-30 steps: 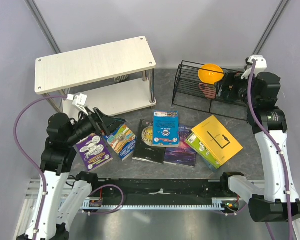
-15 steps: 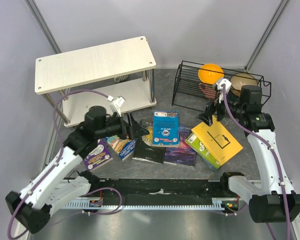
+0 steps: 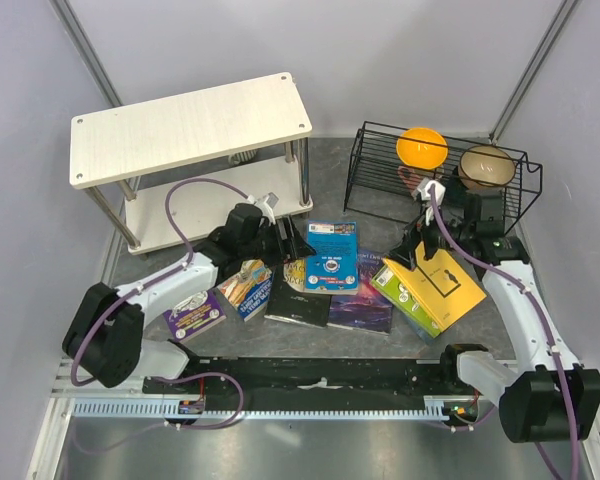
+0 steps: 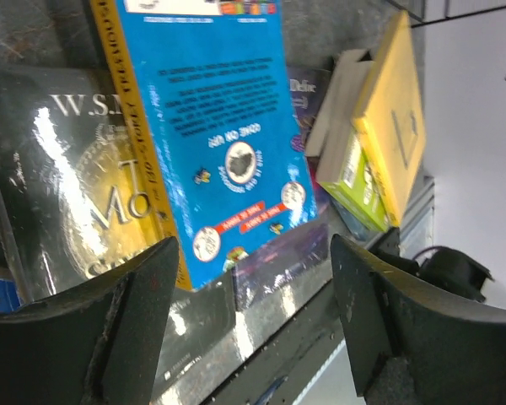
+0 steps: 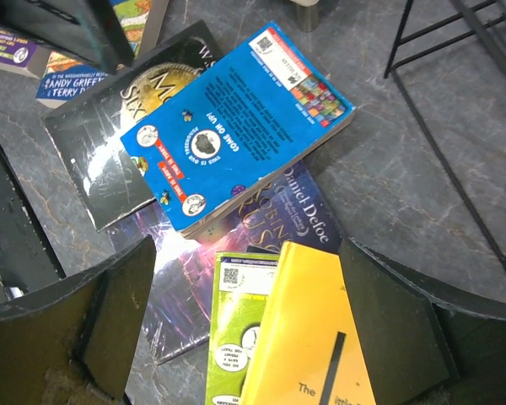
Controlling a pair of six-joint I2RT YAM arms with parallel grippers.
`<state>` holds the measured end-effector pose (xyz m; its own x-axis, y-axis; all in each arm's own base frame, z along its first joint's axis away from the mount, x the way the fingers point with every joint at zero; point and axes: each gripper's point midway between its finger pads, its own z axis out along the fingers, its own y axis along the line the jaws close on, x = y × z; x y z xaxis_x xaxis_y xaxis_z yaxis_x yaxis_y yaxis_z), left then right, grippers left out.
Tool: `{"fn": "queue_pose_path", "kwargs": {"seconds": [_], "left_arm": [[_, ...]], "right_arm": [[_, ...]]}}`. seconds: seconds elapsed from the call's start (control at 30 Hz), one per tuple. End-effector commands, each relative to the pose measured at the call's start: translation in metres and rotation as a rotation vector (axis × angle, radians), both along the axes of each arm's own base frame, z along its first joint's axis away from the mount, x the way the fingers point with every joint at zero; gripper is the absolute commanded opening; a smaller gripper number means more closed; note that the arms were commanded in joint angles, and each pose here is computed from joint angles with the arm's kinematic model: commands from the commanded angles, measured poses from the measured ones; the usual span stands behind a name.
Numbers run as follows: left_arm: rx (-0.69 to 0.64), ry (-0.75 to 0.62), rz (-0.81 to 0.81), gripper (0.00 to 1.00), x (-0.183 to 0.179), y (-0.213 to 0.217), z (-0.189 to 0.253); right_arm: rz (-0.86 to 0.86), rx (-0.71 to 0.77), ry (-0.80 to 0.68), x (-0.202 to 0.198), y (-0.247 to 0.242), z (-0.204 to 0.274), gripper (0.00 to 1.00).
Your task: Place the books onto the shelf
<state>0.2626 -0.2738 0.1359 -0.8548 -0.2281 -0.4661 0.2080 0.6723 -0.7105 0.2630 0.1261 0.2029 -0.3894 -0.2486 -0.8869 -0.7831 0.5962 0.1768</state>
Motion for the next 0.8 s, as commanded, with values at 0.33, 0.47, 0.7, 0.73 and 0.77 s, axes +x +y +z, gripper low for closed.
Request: {"fn": "queue_pose_path", "kwargs": {"seconds": [0.33, 0.47, 0.7, 0.73, 0.77], "left_arm": [[0.075, 0.027, 0.055, 0.79, 0.008, 0.002, -0.041], [0.084, 0.049, 0.048, 0.79, 0.005, 0.001, -0.051], [0.089, 0.072, 0.033, 0.79, 0.008, -0.01, -0.061], [0.091, 0.076, 0.029, 0.79, 0.009, -0.011, -0.063], [0.098, 0.087, 0.026, 0.79, 0.009, -0.012, -0.068]], "right_arm": [[-0.078, -0.037, 0.148, 0.037, 0.085, -0.065, 0.97], [-0.263, -0.094, 0.246, 0.058, 0.093, -0.098, 0.97], [-0.437, -0.069, 0.347, 0.061, 0.093, -0.133, 0.98], [-0.409, -0.046, 0.381, 0.056, 0.099, -0.136, 0.98], [-0.4, -0.043, 0.408, 0.052, 0.102, -0.142, 0.98]]}}
